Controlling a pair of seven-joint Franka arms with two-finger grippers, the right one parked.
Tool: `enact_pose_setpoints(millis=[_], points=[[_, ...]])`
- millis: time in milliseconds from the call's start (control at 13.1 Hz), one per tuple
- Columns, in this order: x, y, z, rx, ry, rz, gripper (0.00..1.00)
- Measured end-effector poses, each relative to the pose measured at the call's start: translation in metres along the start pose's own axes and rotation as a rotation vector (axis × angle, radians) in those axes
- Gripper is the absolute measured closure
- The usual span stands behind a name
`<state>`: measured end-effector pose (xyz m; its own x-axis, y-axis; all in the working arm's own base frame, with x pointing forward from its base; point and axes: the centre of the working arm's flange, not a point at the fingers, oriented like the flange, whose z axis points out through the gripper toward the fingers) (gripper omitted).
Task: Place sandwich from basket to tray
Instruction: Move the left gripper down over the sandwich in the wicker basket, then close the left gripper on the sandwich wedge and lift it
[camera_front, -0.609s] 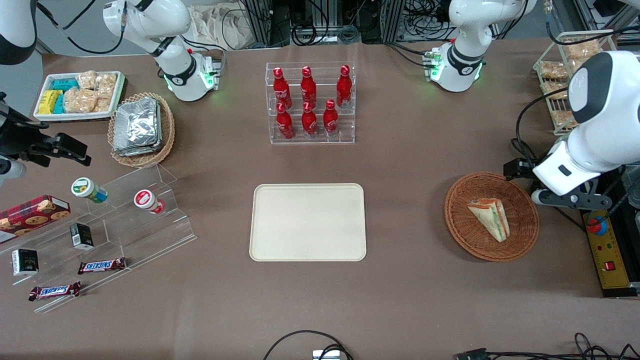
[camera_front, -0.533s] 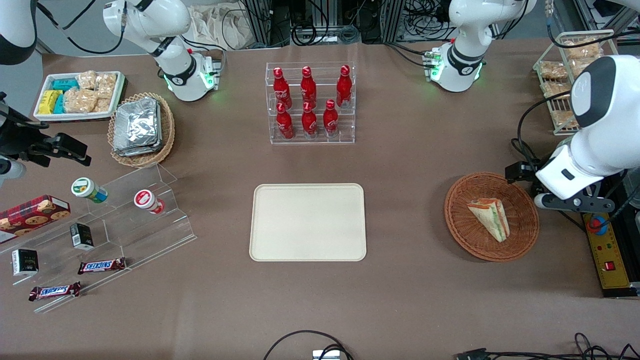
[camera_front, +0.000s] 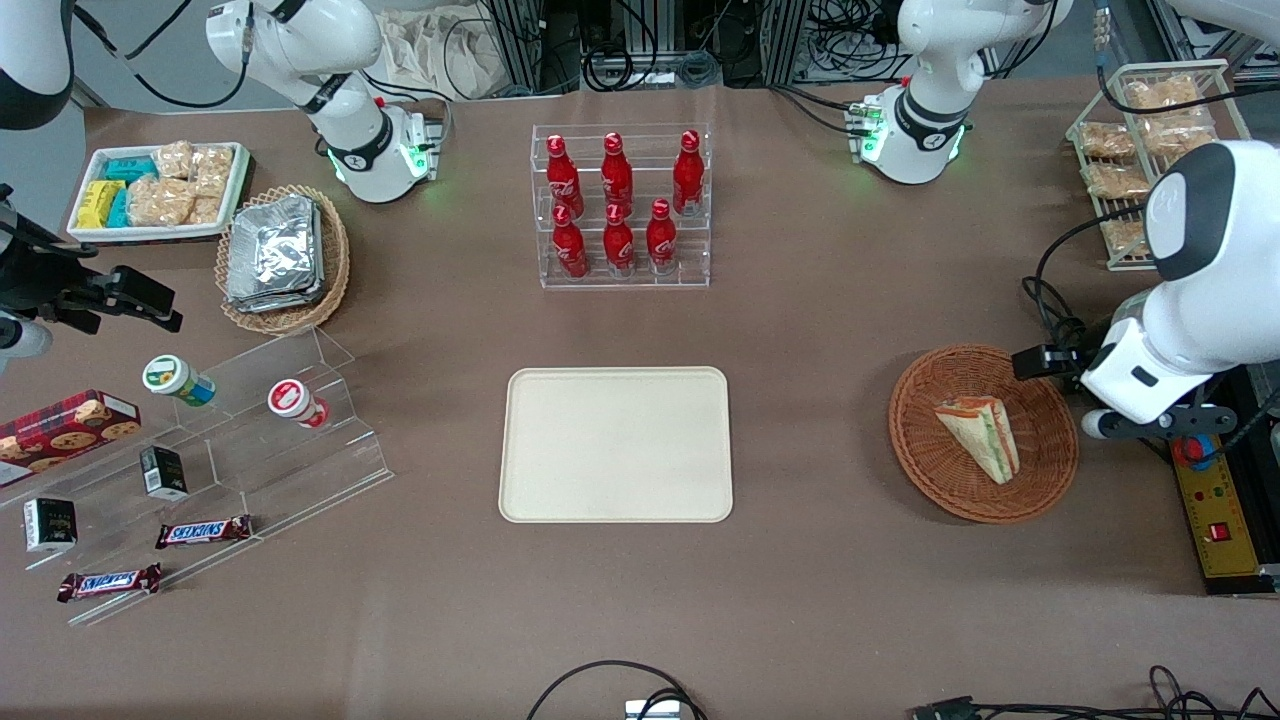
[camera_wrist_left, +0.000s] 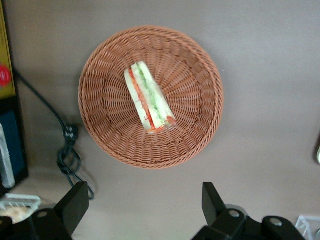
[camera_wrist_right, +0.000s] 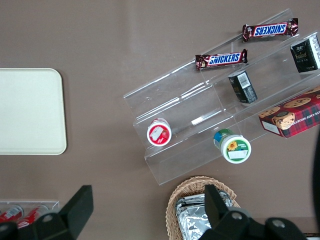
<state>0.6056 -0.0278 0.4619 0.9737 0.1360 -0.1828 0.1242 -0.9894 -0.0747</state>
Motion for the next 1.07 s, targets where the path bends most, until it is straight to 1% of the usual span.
enact_pose_setpoints(millis=[76, 304, 457, 761, 1065], points=[[0.004, -0.003, 0.016, -0.005, 0.004, -0.063, 0.00], [0.016, -0.036, 0.086, -0.048, 0.073, -0.203, 0.00], [0.012, -0.048, 0.119, -0.063, 0.080, -0.310, 0.00], [0.008, -0.038, 0.140, -0.079, 0.090, -0.447, 0.00], [0.000, -0.033, 0.175, -0.102, 0.109, -0.495, 0.00]])
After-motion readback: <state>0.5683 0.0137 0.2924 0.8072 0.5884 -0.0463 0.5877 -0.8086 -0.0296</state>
